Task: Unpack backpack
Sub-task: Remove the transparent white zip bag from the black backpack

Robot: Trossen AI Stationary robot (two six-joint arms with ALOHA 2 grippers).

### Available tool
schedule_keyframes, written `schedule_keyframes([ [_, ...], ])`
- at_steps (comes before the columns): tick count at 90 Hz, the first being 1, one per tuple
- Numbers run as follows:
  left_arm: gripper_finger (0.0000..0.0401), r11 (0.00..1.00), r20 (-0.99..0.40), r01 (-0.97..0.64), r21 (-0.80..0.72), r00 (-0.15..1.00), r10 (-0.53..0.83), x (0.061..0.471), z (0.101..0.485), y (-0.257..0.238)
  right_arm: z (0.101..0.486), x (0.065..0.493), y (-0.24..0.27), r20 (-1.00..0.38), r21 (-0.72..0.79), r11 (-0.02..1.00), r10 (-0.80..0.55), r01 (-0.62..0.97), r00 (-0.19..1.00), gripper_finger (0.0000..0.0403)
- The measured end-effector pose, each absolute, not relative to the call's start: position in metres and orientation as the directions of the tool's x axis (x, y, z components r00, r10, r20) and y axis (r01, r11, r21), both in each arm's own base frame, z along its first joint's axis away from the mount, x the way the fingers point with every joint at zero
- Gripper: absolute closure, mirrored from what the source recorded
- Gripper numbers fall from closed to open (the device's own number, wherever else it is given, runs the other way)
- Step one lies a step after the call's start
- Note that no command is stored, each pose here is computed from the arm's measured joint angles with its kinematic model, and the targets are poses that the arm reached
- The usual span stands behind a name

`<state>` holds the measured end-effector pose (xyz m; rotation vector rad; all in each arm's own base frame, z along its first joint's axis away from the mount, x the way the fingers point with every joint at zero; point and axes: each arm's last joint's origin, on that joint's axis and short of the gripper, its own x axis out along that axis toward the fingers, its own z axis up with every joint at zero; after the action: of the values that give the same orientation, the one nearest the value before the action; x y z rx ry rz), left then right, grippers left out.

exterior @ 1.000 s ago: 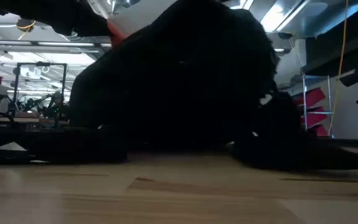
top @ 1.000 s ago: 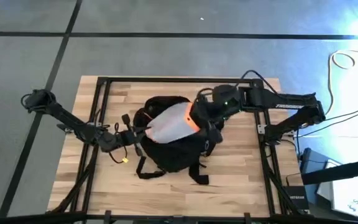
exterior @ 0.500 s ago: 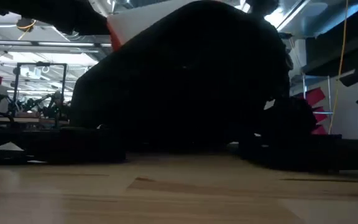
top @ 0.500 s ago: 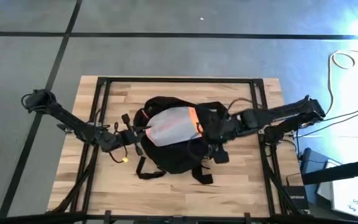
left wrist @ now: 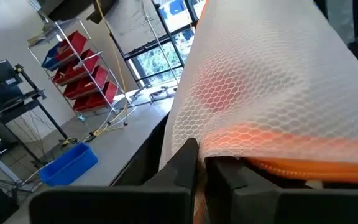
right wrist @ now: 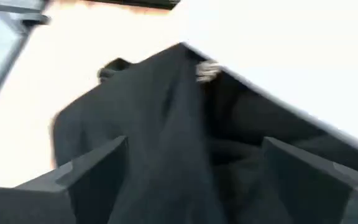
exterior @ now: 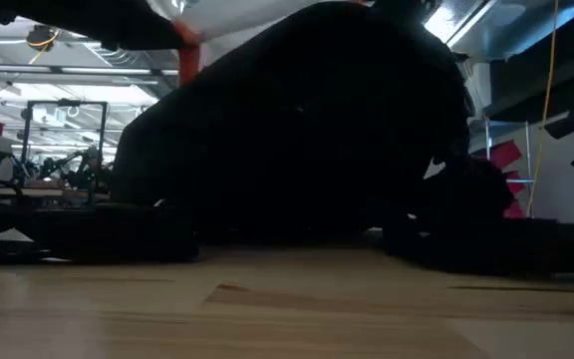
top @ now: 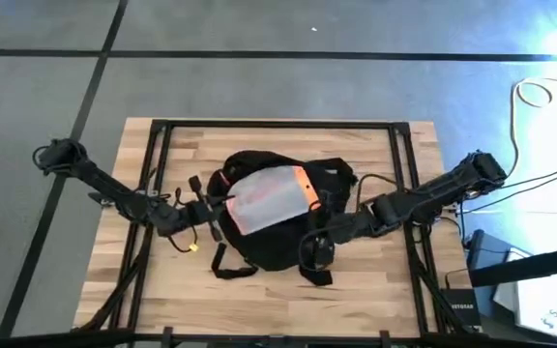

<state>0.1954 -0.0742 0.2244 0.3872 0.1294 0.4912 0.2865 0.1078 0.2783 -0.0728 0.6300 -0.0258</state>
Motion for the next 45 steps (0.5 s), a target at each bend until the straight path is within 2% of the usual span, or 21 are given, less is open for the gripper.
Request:
schedule_keyframes([
  [15,0.04,0.809,-0.008,-0.42,0.411,0.886,0.464,0.194,0.231,-0.078,0.244,0.282,0.105,-0.574,-0.031,0.998,-0.067,0.06,0.816,0.0052],
  [45,0.04,0.813,0.096,-0.432,0.391,0.898,0.43,0.195,0.281,-0.089,0.18,0.259,0.073,-0.61,-0.092,0.952,-0.285,0.292,0.739,0.0052],
])
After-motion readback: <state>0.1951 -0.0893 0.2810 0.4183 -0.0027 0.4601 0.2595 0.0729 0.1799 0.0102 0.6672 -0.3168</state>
